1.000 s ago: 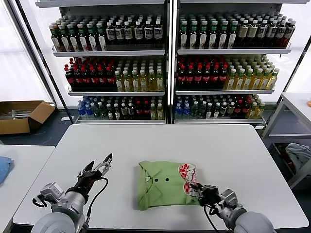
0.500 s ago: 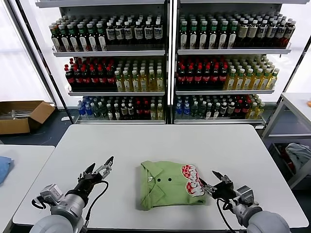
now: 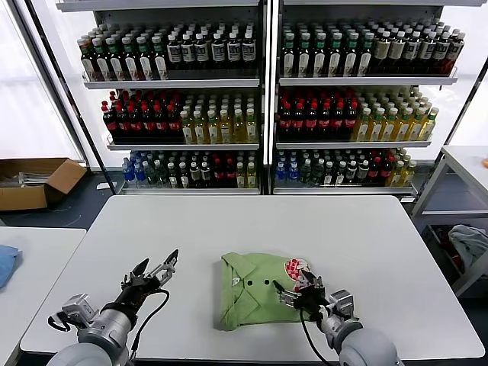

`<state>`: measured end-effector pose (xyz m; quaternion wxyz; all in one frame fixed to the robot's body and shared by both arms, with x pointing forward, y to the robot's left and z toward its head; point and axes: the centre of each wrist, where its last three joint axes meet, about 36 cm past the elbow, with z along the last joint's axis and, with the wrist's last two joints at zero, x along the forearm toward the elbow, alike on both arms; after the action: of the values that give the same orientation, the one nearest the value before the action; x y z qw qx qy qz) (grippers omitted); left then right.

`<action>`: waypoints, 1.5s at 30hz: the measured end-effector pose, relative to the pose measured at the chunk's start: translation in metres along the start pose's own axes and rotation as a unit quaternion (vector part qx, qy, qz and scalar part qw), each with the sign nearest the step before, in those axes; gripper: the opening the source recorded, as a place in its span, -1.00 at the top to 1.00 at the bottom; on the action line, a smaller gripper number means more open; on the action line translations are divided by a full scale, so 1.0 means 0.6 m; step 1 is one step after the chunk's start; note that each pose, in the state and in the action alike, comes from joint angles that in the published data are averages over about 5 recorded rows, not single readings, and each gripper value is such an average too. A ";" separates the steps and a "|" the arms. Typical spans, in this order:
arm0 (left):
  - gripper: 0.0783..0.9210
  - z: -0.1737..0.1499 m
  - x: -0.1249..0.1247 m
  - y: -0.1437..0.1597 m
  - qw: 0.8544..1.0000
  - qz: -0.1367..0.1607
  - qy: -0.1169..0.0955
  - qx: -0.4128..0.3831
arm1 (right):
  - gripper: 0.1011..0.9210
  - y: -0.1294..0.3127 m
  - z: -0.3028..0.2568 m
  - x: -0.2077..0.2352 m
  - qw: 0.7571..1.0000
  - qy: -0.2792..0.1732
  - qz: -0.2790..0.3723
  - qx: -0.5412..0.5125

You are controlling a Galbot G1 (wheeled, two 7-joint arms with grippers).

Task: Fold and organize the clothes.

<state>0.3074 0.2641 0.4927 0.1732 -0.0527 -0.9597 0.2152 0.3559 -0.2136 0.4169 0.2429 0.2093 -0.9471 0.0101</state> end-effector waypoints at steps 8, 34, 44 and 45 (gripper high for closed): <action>-0.77 -0.002 0.002 -0.003 1.000 0.009 -0.003 -0.001 | -0.76 0.025 -0.021 -0.008 1.000 -0.018 -0.011 -0.012; -0.77 0.001 0.004 -0.001 1.000 0.011 -0.005 -0.002 | -0.76 0.103 0.001 -0.117 1.000 -0.003 -0.014 0.021; -0.77 -0.007 0.000 0.017 1.000 0.008 -0.016 -0.017 | -0.76 0.066 -0.053 -0.052 0.993 -0.120 -0.005 0.024; -0.77 -0.008 0.000 0.021 1.000 0.008 -0.019 -0.020 | -0.76 0.057 -0.057 -0.043 0.991 -0.131 -0.002 0.024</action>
<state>0.3095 0.2774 0.4911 0.1518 -0.0593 -0.9665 0.1984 0.3783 -0.1682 0.4377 0.1114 0.2162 -0.9700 0.0051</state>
